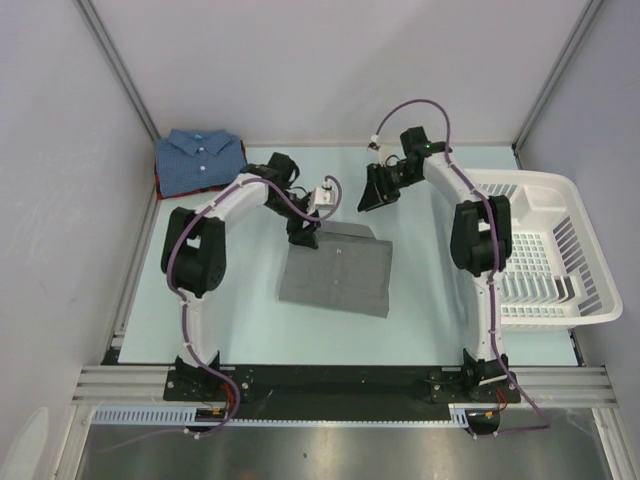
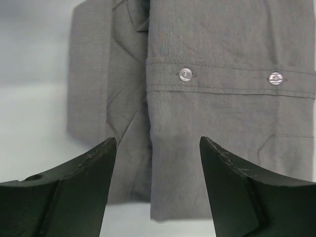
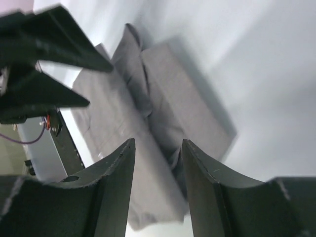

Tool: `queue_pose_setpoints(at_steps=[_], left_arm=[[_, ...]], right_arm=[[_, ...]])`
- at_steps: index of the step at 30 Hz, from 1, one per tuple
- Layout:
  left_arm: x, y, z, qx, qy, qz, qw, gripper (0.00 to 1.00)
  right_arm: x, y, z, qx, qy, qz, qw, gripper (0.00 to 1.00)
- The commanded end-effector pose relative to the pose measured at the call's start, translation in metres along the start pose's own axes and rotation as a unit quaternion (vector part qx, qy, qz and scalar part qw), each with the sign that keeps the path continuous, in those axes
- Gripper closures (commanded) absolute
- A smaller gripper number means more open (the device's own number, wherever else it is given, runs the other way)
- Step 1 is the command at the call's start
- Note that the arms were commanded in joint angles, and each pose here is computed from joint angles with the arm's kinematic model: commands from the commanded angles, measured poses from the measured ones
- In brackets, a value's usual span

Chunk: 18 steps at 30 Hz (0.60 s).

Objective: Fold and stack the long sleeve shirts
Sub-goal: Fold the shirt

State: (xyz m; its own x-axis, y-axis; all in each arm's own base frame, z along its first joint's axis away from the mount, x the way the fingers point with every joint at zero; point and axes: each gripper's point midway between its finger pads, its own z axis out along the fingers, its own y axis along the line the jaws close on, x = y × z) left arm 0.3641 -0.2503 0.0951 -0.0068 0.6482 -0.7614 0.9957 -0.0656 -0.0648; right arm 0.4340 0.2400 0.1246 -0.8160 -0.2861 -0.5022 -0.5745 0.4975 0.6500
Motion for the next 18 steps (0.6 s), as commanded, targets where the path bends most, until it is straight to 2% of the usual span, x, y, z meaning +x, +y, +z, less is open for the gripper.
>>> queue_pose_setpoints(at_steps=[1, 3, 6, 10, 15, 18], left_arm=[[-0.016, 0.012, 0.010, 0.006, -0.004, 0.067, 0.998, 0.27], [-0.013, 0.016, 0.018, 0.009, 0.004, 0.059, 0.998, 0.29], [-0.016, 0.016, 0.021, 0.013, 0.000, 0.036, 0.999, 0.33], [-0.015, 0.002, 0.027, 0.043, 0.011, 0.040, 0.998, 0.38], [-0.006, -0.016, 0.033, 0.081, 0.035, 0.012, 0.996, 0.37], [-0.004, -0.021, 0.035, 0.089, 0.039, 0.001, 0.995, 0.40]], right_arm=[[-0.023, -0.009, 0.032, -0.006, -0.019, 0.001, 1.000, 0.52], [-0.030, -0.016, 0.044, -0.018, -0.028, 0.020, 0.999, 0.53], [-0.043, -0.022, 0.050, -0.029, -0.047, 0.008, 0.998, 0.58], [-0.029, -0.031, 0.066, -0.047, -0.035, 0.044, 0.997, 0.61], [-0.009, -0.033, 0.078, -0.051, -0.018, 0.049, 0.997, 0.50], [-0.004, -0.036, 0.082, -0.050, -0.014, 0.054, 0.997, 0.43]])
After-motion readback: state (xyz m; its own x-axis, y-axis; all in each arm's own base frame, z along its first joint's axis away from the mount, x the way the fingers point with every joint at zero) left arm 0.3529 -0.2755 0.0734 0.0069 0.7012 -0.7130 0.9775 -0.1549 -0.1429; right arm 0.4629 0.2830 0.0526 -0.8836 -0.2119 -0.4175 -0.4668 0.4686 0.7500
